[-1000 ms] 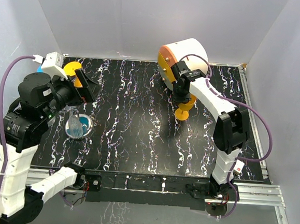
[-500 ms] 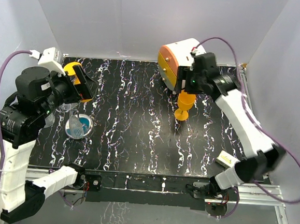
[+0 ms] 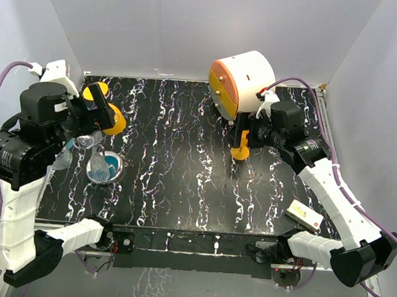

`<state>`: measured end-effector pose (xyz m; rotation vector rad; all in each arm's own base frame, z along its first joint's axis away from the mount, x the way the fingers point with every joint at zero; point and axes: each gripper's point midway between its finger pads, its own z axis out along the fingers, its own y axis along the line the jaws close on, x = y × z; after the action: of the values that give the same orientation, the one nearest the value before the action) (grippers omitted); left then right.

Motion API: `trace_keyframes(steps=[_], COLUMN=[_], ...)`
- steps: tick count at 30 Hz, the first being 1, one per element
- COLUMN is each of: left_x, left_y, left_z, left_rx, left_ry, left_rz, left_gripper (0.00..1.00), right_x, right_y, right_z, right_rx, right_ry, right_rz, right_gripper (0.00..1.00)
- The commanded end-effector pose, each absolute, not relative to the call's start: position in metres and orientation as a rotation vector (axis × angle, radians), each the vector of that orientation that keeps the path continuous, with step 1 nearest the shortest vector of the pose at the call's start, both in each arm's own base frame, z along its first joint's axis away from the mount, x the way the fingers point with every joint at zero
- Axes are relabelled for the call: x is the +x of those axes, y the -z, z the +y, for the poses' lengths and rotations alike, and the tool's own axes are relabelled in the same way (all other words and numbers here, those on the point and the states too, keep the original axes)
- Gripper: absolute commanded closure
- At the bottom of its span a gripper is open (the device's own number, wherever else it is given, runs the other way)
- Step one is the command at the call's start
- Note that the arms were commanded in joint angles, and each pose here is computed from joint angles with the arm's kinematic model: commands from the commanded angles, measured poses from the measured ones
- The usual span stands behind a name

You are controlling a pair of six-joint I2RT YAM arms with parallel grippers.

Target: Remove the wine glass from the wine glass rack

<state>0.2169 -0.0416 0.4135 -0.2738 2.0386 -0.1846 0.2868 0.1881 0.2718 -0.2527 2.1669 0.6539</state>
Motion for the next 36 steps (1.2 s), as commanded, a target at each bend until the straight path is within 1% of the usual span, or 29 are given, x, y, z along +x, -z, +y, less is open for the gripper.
trace_keyframes(steps=[1,4,10,14,19,22,26,36], left_x=[0.223,0.242,0.291,0.321,0.346,0.355,0.36,0.353], left_y=[-0.421,-0.42,-0.42,-0.422,-0.424,-0.417,-0.405,-0.38], left_z=[-0.021,-0.017,-0.033,-0.031,-0.025,-0.019,-0.002,0.013], left_rx=[-0.268,-0.279,-0.255,-0.25,-0.256,-0.273,-0.328,-0.38], left_ry=[0.024,-0.06,-0.069,-0.16,-0.243,-0.264,-0.227,-0.195], left_rz=[2.033,2.043,2.031,2.017,2.012,2.027,2.057,2.12], left_gripper=[0.01,0.01,0.01,0.01,0.01,0.01,0.01,0.01], right_x=[0.294,0.293,0.287,0.285,0.284,0.283,0.283,0.285], right_y=[-0.315,-0.318,-0.32,-0.321,-0.32,-0.318,-0.313,-0.307], right_z=[0.208,0.21,0.214,0.212,0.209,0.208,0.208,0.209], right_rx=[-0.313,-0.323,-0.348,-0.356,-0.352,-0.35,-0.347,-0.352], right_ry=[-0.787,-0.798,-0.841,-0.826,-0.809,-0.808,-0.807,-0.803], right_rz=[1.984,1.973,1.96,1.97,1.972,1.976,1.988,2.004], right_gripper=[0.12,0.12,0.12,0.12,0.12,0.11,0.11,0.12])
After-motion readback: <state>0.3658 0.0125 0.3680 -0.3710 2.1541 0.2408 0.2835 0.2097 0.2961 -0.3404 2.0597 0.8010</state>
